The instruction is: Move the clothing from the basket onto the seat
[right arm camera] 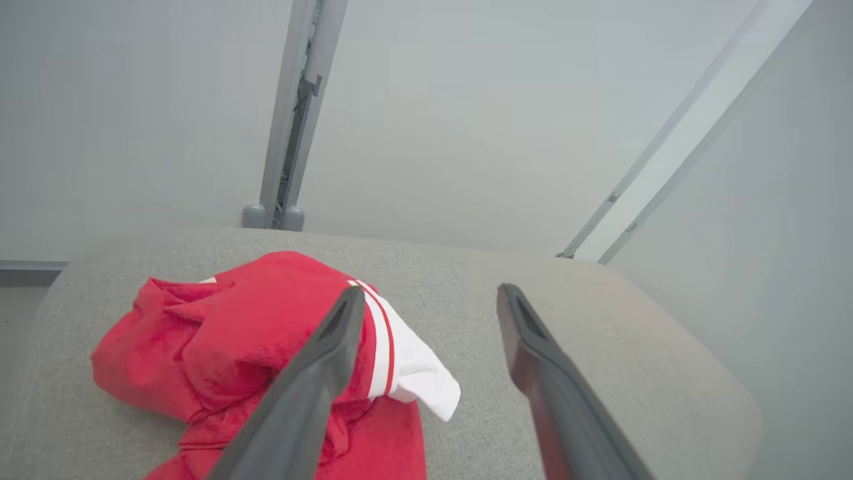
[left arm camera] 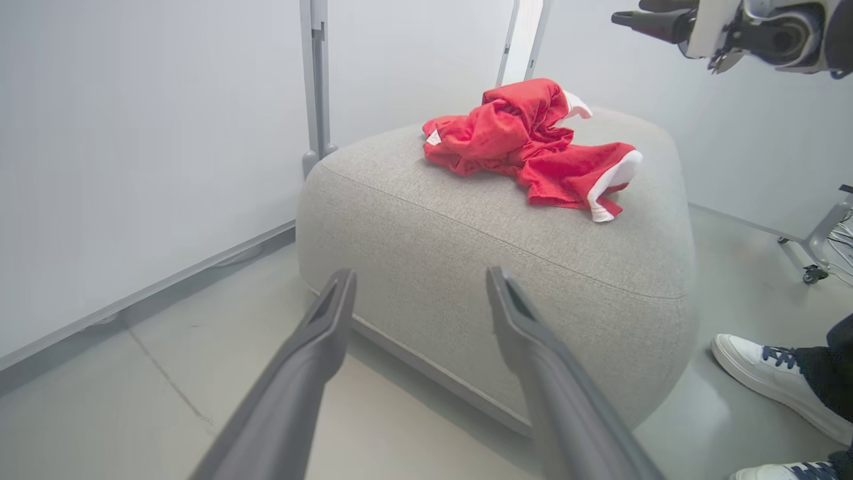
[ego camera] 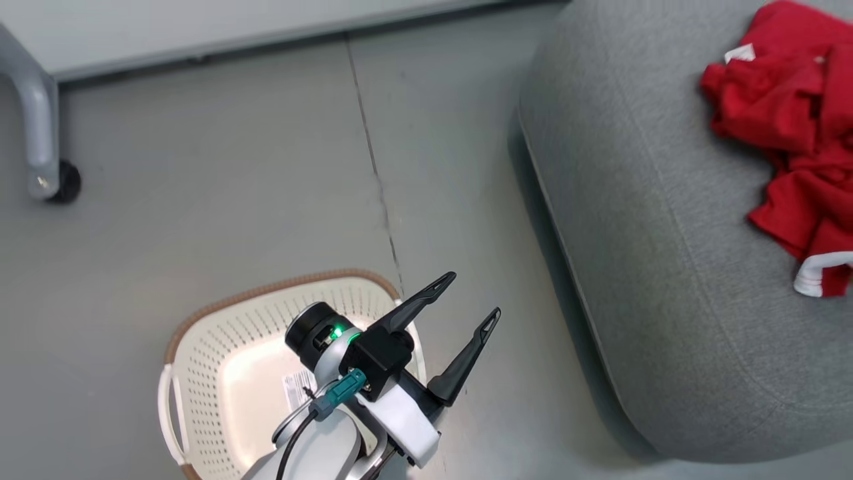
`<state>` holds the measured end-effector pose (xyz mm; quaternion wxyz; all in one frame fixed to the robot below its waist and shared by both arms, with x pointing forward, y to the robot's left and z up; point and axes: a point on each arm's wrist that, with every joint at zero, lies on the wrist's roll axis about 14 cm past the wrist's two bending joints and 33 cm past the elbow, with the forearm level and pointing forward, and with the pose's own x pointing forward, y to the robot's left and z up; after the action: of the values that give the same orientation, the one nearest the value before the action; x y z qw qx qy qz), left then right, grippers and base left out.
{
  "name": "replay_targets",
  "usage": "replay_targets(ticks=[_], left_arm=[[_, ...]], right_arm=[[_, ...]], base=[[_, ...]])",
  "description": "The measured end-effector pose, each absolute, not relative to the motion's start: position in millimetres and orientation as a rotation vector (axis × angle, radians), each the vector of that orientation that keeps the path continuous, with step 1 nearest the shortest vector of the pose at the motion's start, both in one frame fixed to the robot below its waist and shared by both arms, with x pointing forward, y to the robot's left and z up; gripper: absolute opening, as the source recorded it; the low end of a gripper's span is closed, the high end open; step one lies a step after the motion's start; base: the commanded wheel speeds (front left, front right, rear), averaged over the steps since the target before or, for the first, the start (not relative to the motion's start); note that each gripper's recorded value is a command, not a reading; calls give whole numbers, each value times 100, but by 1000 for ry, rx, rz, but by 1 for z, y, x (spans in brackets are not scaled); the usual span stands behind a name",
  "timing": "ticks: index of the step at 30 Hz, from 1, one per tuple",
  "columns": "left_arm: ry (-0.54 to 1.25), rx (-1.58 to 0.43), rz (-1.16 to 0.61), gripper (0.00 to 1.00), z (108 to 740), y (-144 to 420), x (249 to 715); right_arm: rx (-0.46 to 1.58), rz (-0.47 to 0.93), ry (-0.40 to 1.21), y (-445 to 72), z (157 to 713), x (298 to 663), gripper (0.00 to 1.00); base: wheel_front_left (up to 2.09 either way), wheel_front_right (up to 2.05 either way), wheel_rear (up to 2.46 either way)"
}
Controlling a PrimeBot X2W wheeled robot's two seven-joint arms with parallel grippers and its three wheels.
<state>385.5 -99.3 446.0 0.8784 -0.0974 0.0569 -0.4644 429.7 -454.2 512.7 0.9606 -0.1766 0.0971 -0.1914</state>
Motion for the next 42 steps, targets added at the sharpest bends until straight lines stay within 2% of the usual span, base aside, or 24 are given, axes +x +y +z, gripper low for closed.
replay_targets(ticks=[5, 13, 20, 24, 33, 42], left_arm=[[60, -191, -942, 100, 473, -95, 377], [-27, -187, -857, 100, 510, -74, 359], [-138, -186, -712, 100, 544, -31, 362], [-182, -199, -632, 100, 558, -7, 363], [-223, -227, -399, 100, 568, 58, 365], [-203, -255, -168, 100, 553, 127, 358]], right_arm=[[-425, -322, -2, -433, 580, 424, 100], [-452, -161, -253, -366, 643, 399, 100], [-356, -49, -416, -305, 666, 388, 100], [-168, -27, -484, -281, 668, 387, 100], [-75, 114, -472, -213, 648, 390, 100], [71, 169, -324, -169, 591, 392, 100]], base=[[0, 0, 0], [0, 0, 0], [0, 0, 0], [0, 0, 0], [0, 0, 0], [0, 0, 0]])
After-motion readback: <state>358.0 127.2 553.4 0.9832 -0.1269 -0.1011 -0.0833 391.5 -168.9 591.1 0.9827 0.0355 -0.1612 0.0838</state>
